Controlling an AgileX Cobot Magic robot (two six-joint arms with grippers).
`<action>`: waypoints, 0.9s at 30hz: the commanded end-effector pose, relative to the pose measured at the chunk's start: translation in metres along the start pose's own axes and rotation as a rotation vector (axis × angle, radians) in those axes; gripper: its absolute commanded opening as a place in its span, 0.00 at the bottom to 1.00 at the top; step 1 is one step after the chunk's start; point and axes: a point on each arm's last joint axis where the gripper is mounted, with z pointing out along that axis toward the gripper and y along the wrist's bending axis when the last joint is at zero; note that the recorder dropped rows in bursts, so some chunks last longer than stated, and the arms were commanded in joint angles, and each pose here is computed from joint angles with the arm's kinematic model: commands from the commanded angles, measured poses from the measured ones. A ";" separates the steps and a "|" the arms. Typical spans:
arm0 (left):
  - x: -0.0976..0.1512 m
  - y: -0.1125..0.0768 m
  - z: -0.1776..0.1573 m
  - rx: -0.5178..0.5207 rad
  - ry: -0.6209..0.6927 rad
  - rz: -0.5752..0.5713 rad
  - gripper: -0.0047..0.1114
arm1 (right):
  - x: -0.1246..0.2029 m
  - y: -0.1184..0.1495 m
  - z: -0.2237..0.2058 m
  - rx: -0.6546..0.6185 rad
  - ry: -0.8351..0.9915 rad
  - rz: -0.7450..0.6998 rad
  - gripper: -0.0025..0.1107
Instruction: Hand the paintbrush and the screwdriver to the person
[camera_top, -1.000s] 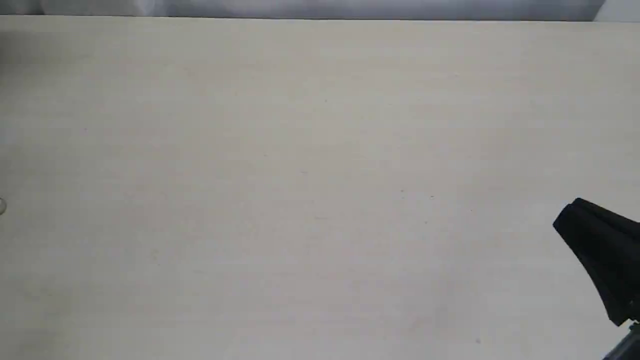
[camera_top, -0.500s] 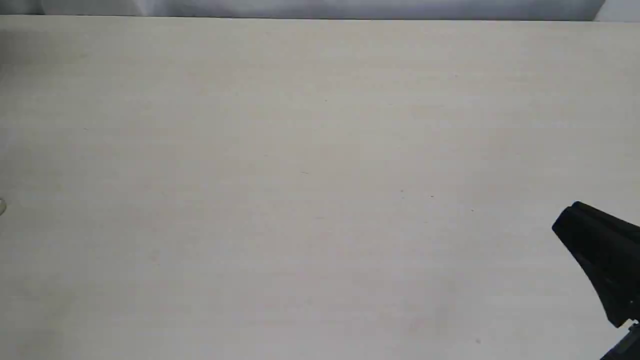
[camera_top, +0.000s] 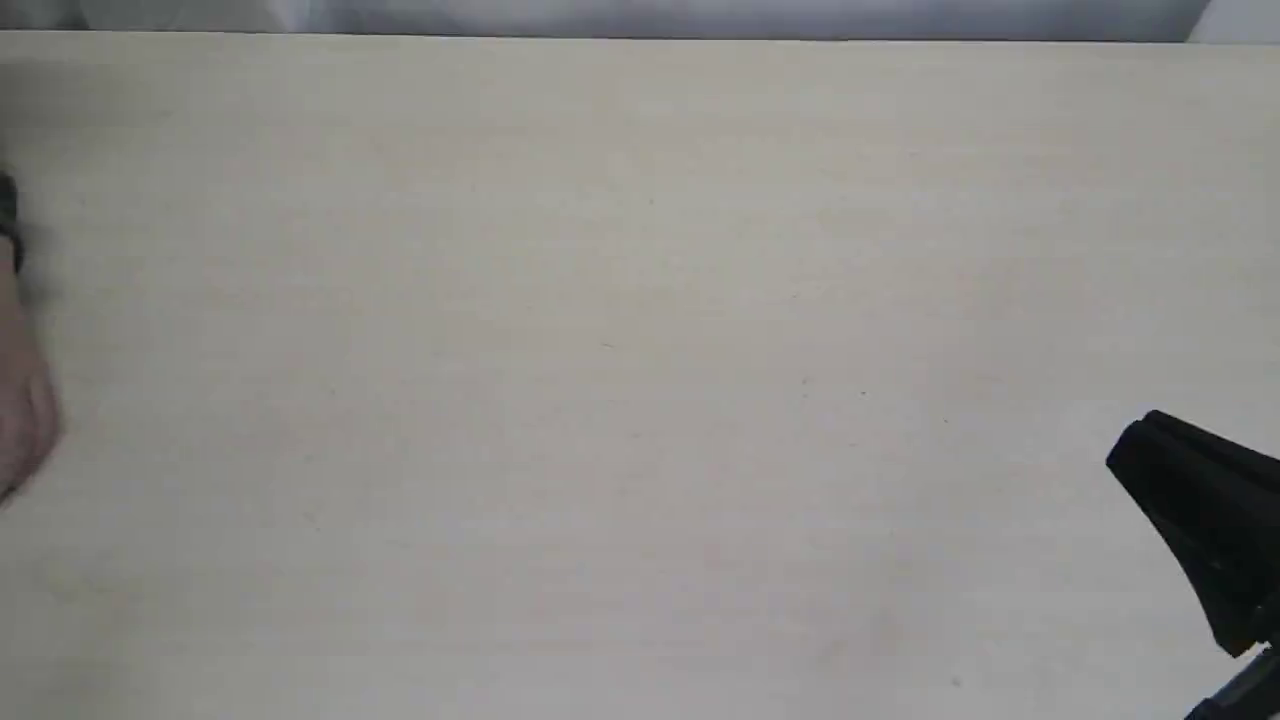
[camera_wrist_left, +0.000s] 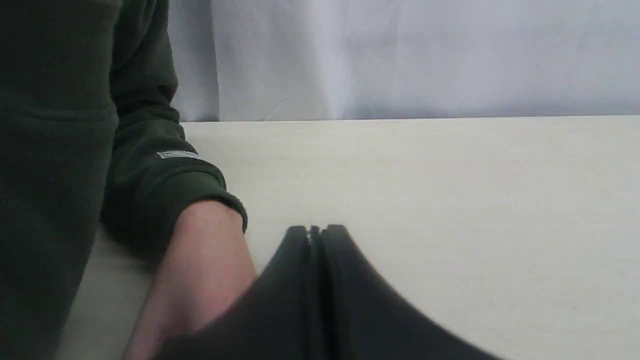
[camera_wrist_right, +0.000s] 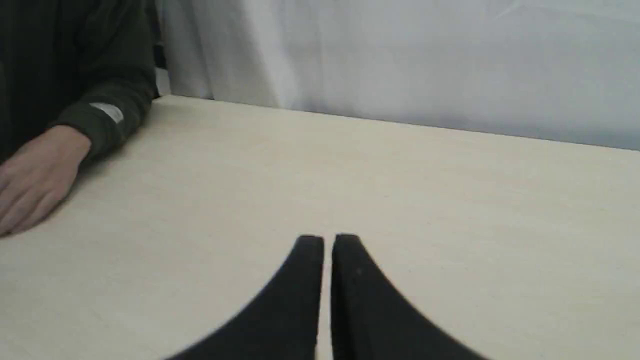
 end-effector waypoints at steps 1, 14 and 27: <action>0.000 -0.001 0.000 0.010 -0.011 -0.005 0.04 | 0.008 -0.010 -0.004 0.123 0.056 -0.014 0.06; -0.001 -0.001 0.000 0.010 -0.014 -0.003 0.04 | 0.013 -0.032 -0.022 0.505 0.039 0.039 0.06; 0.000 -0.001 0.000 0.009 -0.012 -0.002 0.04 | 0.013 -0.035 -0.024 0.582 0.031 0.054 0.06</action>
